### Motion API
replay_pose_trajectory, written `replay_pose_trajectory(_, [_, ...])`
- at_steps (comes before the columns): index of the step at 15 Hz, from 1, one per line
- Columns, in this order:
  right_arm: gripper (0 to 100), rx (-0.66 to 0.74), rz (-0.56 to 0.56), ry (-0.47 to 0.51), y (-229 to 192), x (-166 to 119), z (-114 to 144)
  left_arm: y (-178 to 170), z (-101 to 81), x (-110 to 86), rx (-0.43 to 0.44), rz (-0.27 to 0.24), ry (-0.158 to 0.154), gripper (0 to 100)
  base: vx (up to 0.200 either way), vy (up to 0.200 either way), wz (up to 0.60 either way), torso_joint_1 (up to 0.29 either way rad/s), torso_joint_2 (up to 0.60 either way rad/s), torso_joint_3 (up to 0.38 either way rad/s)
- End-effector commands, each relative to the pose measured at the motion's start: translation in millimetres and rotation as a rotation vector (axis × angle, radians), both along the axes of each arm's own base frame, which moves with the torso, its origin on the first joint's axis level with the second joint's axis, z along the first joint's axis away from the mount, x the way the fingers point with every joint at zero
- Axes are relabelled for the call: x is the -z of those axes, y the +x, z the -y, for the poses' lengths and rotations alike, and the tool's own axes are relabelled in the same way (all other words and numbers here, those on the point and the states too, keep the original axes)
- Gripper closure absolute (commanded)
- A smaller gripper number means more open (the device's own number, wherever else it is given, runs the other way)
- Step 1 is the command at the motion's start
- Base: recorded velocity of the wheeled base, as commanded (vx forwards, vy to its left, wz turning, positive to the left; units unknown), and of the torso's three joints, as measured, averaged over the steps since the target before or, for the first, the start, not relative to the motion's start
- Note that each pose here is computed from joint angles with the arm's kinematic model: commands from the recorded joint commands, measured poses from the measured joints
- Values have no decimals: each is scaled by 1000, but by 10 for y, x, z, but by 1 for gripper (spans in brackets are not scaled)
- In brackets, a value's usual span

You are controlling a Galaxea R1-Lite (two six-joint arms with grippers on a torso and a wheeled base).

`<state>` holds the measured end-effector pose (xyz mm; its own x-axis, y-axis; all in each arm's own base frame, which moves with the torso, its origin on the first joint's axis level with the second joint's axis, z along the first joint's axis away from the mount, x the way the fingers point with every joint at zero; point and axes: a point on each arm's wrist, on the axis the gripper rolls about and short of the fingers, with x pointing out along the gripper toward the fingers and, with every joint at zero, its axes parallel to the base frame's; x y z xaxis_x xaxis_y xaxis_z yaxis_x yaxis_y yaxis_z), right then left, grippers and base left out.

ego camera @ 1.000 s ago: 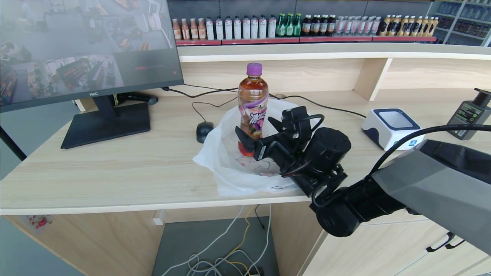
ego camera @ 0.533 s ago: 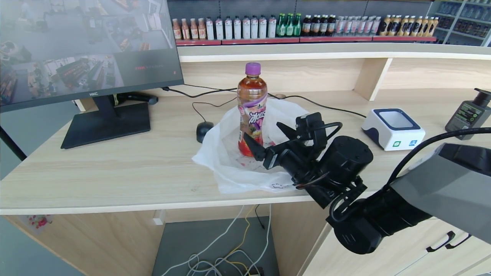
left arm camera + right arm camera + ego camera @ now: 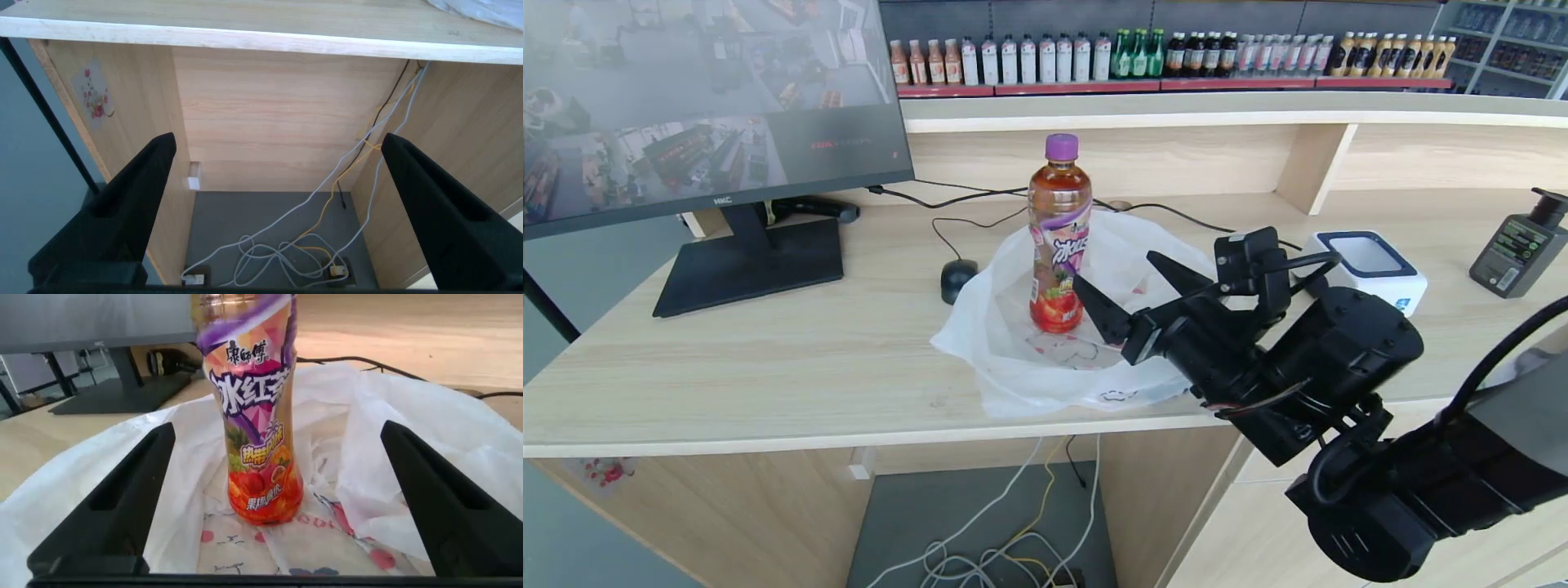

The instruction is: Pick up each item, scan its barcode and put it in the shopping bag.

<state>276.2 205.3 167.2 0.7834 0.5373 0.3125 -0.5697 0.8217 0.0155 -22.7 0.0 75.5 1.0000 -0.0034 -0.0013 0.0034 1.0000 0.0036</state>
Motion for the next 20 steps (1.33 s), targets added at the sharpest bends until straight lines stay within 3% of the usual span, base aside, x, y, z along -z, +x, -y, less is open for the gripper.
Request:
replay_pose_trajectory(1, [0, 27, -23, -17, -191, -11, 241, 0, 0, 0, 0, 0, -1, 0, 0, 0, 0, 0, 0, 0])
replay_pose_trajectory(3, [0, 36, -36, -21, -356, -41, 397, 0, 0, 0, 0, 0, -1, 0, 0, 0, 0, 0, 0, 0])
replay_pose_trajectory(6, [0, 61, 33, 24, -490, -286, 575, 0, 0, 0, 0, 0, -1, 0, 0, 0, 0, 0, 0, 0])
replay_pose_trajectory(9, [0, 81, 12, 17, -536, -246, 672, 0, 0, 0, 0, 0, -2, 0, 0, 0, 0, 0, 0, 0])
replay_pose_trajectory(18, [0, 65, -15, 11, -498, -175, 614, 0, 0, 0, 0, 0, 1, 0, 0, 0, 0, 0, 0, 0])
replay_pose_trajectory(20, [0, 67, -13, 11, -496, -179, 614, 0, 0, 0, 0, 0, 1, 0, 0, -200, 0, 5, 2, 0])
